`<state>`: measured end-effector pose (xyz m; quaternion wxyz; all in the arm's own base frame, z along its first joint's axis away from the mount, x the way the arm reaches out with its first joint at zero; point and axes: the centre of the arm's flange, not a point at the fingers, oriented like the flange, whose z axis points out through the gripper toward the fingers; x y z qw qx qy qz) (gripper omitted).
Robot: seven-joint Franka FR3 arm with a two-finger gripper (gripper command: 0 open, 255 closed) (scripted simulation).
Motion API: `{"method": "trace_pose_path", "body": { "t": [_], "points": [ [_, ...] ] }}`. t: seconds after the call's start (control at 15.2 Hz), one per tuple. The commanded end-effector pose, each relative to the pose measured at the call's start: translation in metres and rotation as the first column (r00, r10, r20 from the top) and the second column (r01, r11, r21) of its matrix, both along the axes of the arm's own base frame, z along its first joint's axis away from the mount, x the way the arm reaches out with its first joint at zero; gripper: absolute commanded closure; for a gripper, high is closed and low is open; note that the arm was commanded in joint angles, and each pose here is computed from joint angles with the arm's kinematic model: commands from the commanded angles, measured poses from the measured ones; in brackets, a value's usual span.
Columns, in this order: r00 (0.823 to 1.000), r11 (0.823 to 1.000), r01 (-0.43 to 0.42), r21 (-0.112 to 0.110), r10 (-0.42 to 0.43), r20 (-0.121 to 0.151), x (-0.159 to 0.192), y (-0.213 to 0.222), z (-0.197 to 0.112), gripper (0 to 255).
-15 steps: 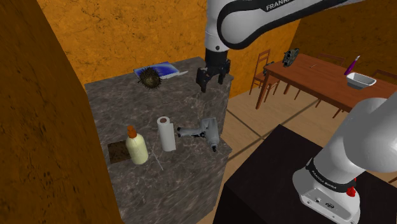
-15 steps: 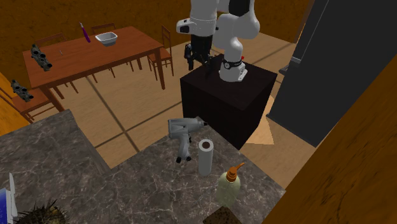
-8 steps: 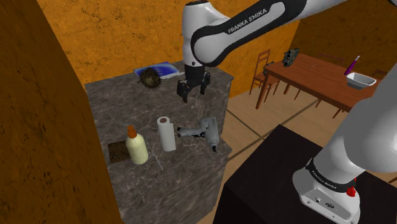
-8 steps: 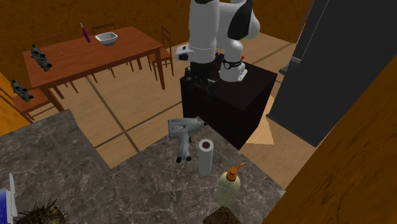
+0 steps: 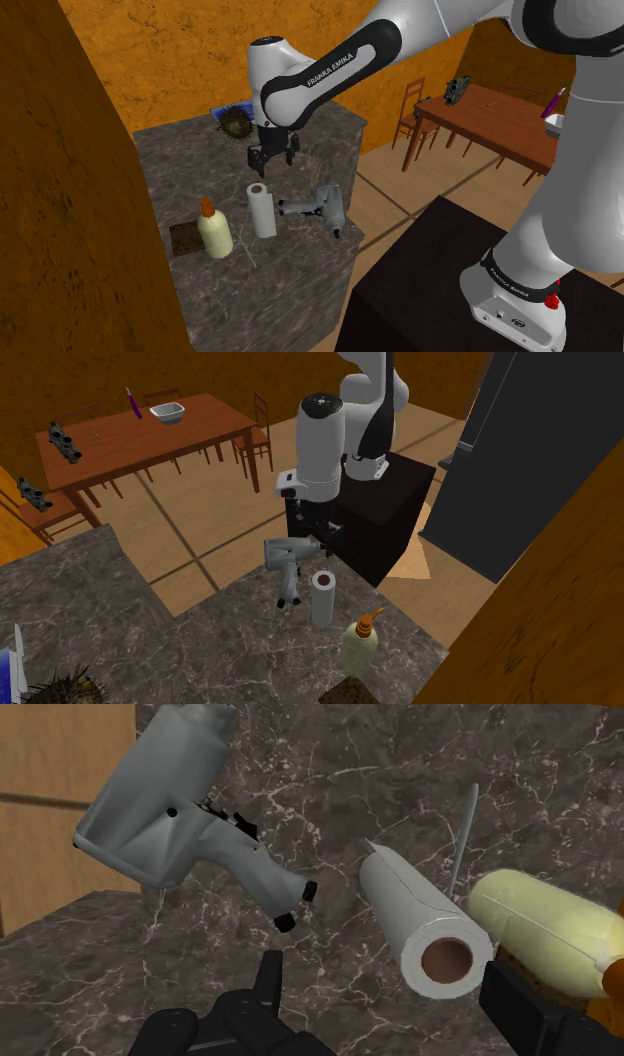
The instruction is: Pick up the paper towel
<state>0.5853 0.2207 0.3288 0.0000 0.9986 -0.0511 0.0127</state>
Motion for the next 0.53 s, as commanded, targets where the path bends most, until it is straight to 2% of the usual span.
{"method": "trace_pose_path", "body": {
  "t": [0.0, 0.33, 0.46],
  "points": [
    [1.000, 1.000, 0.004, 0.005, -0.004, -0.005, 0.017, 0.015, -0.016, 0],
    [1.000, 1.000, 0.013, 0.017, -0.013, -0.017, 0.056, 0.049, -0.055, 0],
    [1.000, 1.000, 0.013, 0.017, -0.013, -0.017, 0.056, 0.049, -0.066, 0]
  ]
}}
